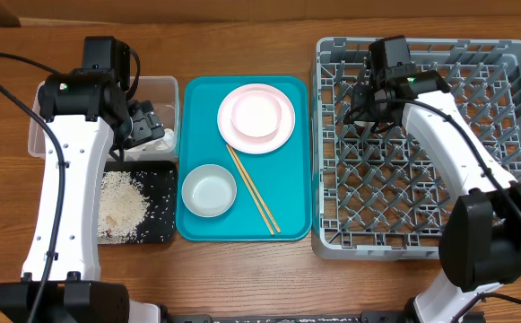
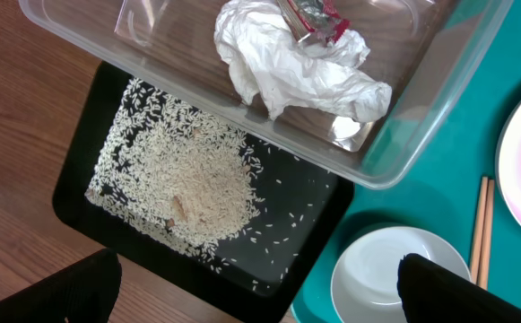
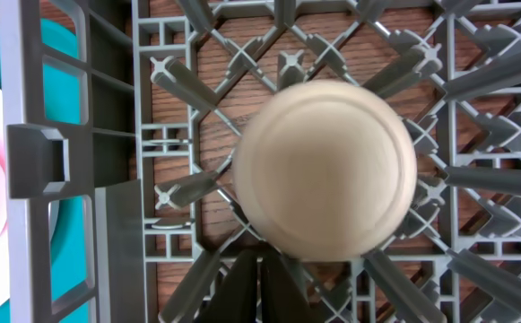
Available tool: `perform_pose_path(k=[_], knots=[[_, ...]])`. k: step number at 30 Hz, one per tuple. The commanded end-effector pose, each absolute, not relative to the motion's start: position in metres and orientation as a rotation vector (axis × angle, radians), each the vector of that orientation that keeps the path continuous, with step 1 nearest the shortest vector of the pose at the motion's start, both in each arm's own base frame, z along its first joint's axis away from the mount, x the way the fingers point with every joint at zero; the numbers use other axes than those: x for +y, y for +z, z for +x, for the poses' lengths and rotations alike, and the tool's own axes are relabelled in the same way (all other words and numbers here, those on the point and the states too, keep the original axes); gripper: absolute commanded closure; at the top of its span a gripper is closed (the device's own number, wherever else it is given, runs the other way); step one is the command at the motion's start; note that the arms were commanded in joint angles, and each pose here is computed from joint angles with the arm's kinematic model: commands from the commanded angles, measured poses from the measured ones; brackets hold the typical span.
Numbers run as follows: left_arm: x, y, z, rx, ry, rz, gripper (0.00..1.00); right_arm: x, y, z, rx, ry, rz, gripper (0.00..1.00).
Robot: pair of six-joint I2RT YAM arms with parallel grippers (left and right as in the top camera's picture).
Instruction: Sort waste into correct bins and load items into the dishwasher
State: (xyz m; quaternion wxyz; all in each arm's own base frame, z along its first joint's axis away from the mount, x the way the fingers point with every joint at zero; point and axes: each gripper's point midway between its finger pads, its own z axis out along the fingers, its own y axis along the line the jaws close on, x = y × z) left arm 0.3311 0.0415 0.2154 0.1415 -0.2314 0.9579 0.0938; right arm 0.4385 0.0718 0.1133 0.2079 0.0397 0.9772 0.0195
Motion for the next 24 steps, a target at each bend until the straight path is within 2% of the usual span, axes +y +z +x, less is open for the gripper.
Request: perform_pose_path(k=[1,9,13,18,24], knots=[[0.044,0.220,0.333,2.744,0.282,-0.673,0.00,0.068,0.141,0.444,2.661,0.049,0.121,0.94],[0.044,0.220,0.333,2.744,0.282,-0.672,0.00,0.075,0.215,0.432,2.511,0.128,0.098,0.93],[0.044,0.220,0.333,2.744,0.282,-0.673,0.00,0.100,0.241,0.417,2.477,0.332,0.028,0.89],[0.044,0.220,0.333,2.744,0.282,-0.673,0.00,0.129,0.237,0.398,2.536,0.552,-0.047,0.82],[0.044,0.220,0.333,2.744,0.282,-0.673,0.00,0.152,0.229,0.378,2.596,0.579,-0.122,0.80]])
